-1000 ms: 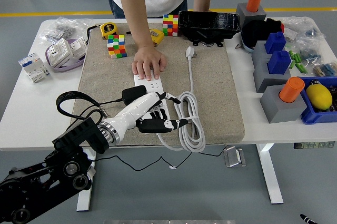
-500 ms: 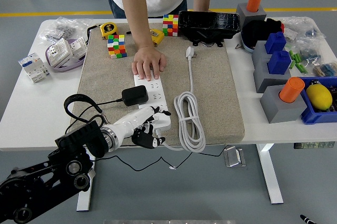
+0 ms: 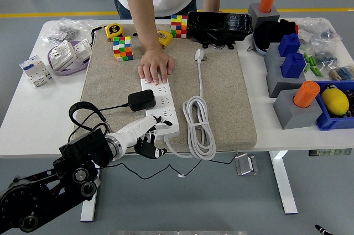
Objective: Put the plug near the board,insert it into the board,press the button,pull the plug out
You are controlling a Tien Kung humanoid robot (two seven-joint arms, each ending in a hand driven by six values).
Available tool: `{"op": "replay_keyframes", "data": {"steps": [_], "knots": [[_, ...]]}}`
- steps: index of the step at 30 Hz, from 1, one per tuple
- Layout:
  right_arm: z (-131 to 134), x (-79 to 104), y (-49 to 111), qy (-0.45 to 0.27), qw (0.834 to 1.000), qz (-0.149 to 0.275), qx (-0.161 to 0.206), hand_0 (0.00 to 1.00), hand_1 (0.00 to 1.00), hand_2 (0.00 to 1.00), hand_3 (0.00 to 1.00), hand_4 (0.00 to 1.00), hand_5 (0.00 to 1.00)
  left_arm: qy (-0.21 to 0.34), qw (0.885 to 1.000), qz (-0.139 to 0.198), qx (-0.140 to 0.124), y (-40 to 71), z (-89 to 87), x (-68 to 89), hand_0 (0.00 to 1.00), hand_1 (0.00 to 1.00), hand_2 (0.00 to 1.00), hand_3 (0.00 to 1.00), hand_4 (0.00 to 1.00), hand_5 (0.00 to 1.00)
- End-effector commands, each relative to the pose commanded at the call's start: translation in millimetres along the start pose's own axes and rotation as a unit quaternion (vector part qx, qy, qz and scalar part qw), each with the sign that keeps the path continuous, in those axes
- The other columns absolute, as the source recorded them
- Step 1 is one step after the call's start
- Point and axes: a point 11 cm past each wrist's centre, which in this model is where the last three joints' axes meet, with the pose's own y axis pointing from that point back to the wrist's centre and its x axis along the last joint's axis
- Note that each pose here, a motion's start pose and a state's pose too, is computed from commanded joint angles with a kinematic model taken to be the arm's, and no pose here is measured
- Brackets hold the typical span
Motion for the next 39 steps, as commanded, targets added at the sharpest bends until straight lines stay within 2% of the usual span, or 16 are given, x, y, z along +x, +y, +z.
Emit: {"op": "replay_keyframes", "data": {"steps": [5,12,25,39], "knots": [[0,0.3,0.0,0.000,1.000,0.000,0.000,0.607,0.641,0.653,0.552,0.947,0.492,-0.001,1.000,0.000,0.012,-2.1,-7.0,-0.7,0.064,0.078,0.154,0.844,0.769,0.002],[0,0.1,0.0,0.000,1.000,0.000,0.000,0.607,0.641,0.653,0.552,0.947,0.492,0.001,1.000,0.005,0.013,-4.0,-9.4,1.8,0.064,0.077,0.153,0.843,0.767,0.002],[1,0.0,0.1,0.001,1.000,0.000,0.000,0.607,0.640,0.653,0.553,0.947,0.491,0.015,1.000,0.013,-0.003,-4.2,-6.3,5.9,0.063,0.076,0.153,0.836,0.765,0.002],[0,-0.1,0.0,0.000,1.000,0.000,0.001,0.607,0.641,0.653,0.553,0.948,0.491,0.003,1.000,0.006,0.023,-6.0,-18.0,2.6,0.062,0.076,0.152,0.826,0.761,0.002]]}}
